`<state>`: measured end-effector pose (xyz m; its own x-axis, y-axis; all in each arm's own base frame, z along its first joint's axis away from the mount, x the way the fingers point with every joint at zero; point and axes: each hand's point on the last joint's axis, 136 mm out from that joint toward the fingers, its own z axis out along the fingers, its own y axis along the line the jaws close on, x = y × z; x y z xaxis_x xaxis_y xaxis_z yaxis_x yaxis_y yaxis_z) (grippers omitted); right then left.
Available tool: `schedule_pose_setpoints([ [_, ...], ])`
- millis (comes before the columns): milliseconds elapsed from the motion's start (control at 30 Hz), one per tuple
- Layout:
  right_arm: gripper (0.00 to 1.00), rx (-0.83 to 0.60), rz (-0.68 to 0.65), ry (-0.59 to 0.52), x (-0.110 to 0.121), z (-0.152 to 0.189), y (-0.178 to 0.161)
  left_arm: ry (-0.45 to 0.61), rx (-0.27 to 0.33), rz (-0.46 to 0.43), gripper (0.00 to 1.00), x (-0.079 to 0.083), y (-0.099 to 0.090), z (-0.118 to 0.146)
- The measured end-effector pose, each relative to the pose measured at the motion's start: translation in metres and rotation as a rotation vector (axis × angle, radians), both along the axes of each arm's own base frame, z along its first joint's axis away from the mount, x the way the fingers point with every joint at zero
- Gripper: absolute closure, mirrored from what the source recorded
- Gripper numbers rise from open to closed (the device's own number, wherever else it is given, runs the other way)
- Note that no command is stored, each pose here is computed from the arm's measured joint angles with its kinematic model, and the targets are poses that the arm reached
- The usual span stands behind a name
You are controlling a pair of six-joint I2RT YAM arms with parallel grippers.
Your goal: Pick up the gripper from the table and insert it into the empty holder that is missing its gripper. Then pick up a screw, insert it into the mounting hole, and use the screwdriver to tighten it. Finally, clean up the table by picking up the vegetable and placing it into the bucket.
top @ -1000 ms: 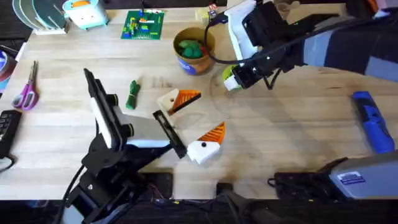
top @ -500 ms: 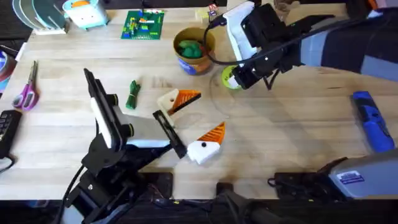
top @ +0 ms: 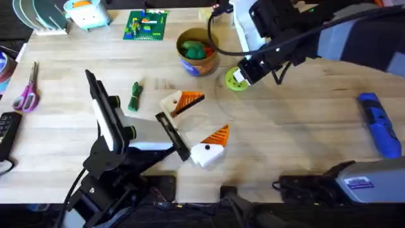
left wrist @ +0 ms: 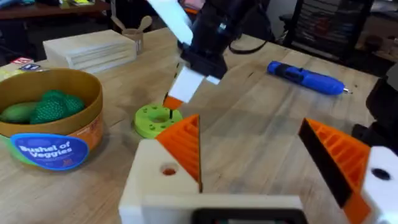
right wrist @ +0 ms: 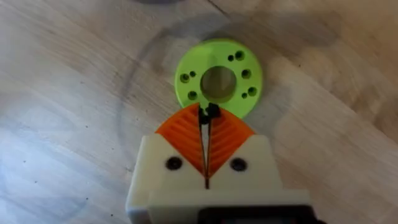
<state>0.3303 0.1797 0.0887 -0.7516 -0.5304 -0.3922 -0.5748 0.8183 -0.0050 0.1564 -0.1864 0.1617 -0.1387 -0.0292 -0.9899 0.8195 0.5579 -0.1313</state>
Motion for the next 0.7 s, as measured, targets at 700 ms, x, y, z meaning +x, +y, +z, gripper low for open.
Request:
schedule_pose_setpoints([
  [700,0.994,0.151,0.355,-0.187,-0.075,0.193,0.113,0.0,0.0,0.0,0.009,0.0,0.0,0.0],
])
